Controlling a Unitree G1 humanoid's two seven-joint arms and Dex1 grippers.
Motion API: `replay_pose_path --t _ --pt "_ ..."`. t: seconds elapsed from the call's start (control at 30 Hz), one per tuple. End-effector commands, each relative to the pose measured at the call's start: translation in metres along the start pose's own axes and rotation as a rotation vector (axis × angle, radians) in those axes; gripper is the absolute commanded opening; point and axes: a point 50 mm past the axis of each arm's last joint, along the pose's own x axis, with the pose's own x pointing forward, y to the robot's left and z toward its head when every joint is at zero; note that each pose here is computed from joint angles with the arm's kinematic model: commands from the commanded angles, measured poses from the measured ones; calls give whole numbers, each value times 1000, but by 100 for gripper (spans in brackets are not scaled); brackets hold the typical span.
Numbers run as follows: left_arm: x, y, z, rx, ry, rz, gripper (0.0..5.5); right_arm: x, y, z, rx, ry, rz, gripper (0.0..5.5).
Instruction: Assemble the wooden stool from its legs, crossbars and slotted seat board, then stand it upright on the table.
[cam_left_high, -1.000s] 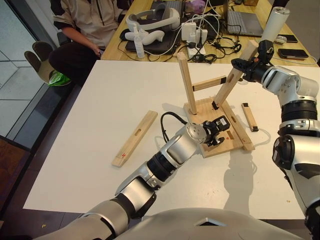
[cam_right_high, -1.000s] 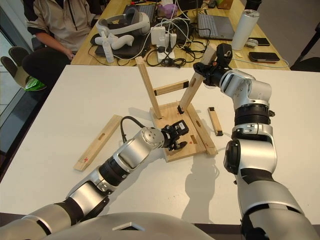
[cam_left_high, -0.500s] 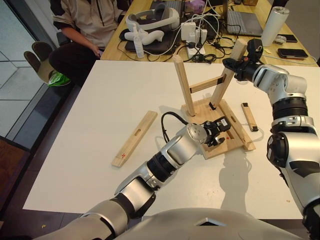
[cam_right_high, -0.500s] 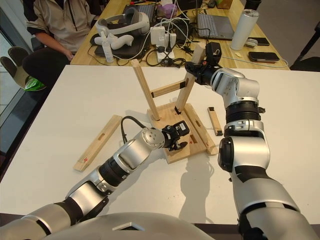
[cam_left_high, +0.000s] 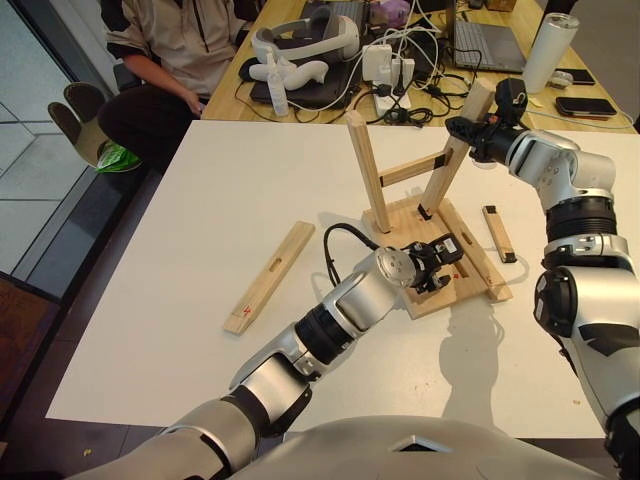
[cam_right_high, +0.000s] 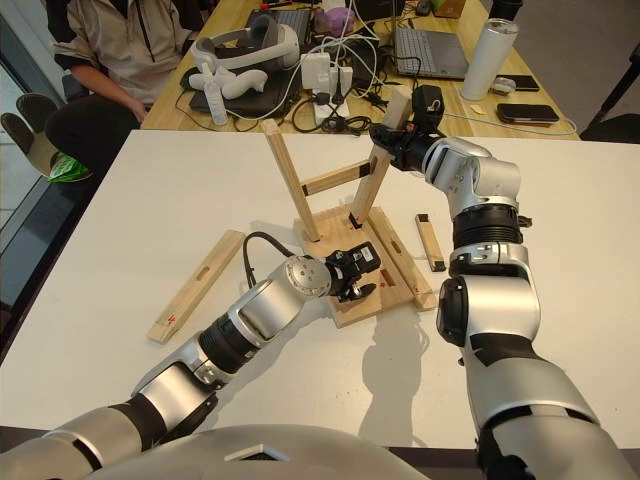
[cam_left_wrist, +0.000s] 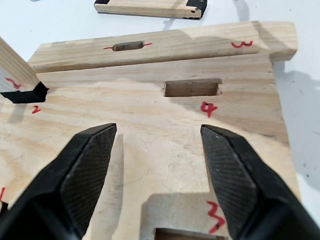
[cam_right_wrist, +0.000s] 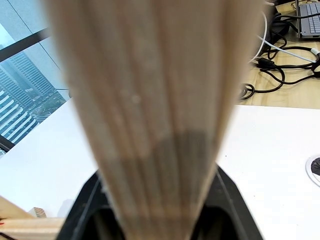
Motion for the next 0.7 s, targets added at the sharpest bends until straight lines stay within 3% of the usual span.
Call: replay_pose_path --t 0.03,0.7 --pt "5 -2 -18 -6 94 4 316 6 3 -21 17 80 0 99" --pt "3 -6 -24 40 116 -8 316 32 30 -22 -18 95 25 99"
